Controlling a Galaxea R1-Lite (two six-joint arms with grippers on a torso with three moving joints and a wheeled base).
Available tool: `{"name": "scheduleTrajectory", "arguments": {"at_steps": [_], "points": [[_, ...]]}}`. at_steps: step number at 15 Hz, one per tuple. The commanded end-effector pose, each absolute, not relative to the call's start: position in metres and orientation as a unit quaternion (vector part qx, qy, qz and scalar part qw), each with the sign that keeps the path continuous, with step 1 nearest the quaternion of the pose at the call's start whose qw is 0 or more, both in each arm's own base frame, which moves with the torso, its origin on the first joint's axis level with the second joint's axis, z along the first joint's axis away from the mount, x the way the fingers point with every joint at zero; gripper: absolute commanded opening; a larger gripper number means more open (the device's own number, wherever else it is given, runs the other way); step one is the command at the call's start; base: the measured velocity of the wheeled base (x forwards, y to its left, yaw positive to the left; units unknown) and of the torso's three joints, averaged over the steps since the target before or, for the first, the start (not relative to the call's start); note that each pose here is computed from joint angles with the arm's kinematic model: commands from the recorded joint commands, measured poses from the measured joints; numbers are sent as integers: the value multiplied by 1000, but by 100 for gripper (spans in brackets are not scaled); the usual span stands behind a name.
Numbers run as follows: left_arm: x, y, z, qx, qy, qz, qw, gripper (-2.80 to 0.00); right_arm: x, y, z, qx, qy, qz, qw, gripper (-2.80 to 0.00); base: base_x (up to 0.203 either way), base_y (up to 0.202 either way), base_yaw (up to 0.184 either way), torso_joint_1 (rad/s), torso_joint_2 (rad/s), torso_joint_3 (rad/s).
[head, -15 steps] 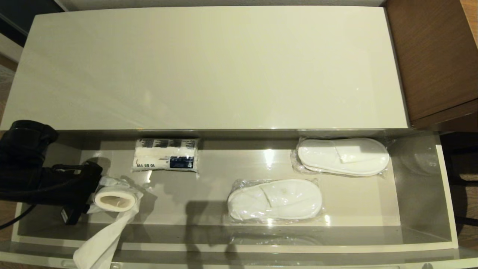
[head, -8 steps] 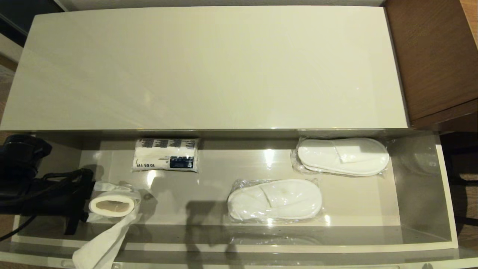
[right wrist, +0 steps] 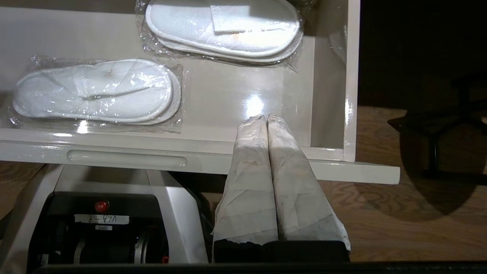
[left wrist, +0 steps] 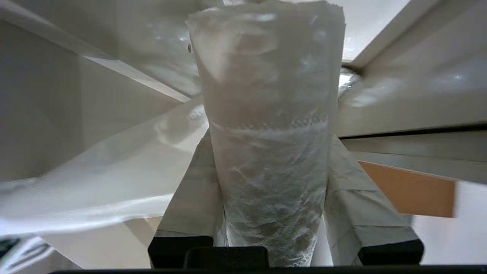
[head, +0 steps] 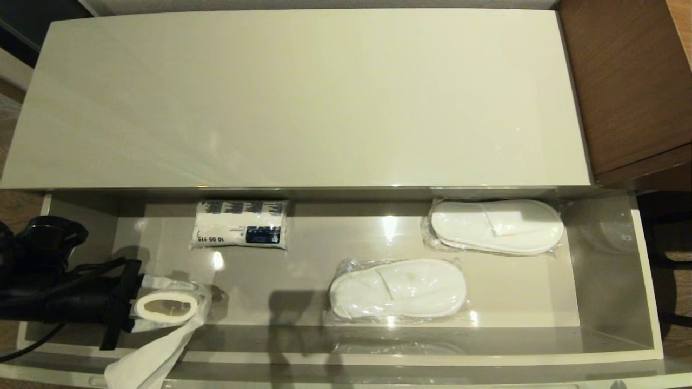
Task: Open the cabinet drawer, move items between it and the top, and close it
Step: Put the roll paper in the drawer
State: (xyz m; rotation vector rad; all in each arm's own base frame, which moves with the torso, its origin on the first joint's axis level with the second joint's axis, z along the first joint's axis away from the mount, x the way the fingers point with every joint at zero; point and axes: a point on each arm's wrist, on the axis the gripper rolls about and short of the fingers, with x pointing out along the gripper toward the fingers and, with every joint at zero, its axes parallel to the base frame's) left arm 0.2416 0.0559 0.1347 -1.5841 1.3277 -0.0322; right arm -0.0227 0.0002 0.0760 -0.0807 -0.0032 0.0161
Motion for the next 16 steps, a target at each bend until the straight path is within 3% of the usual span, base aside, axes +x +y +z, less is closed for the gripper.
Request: {"name": "scheduleTrajectory", "arguments": {"at_steps": [1,11,12,16], "points": [[245,59,128,-667,557,-8,495,-280,-23,0,76,-41,-1,8,999,-280,0,0,0,0,0,0],[250,68,112,-678,559,-46,476,-280,-23,0,76,-41,-1,8,999,-280,0,0,0,0,0,0],[250,68,112,-677,559,-47,476,0,-23,0,76,-41,-1,8,999,-280,0,0,0,0,0,0],[248,69,115,-678,555,-54,478,0,-23,0,76,-41,-1,8,999,-280,0,0,0,0,0,0]]}}
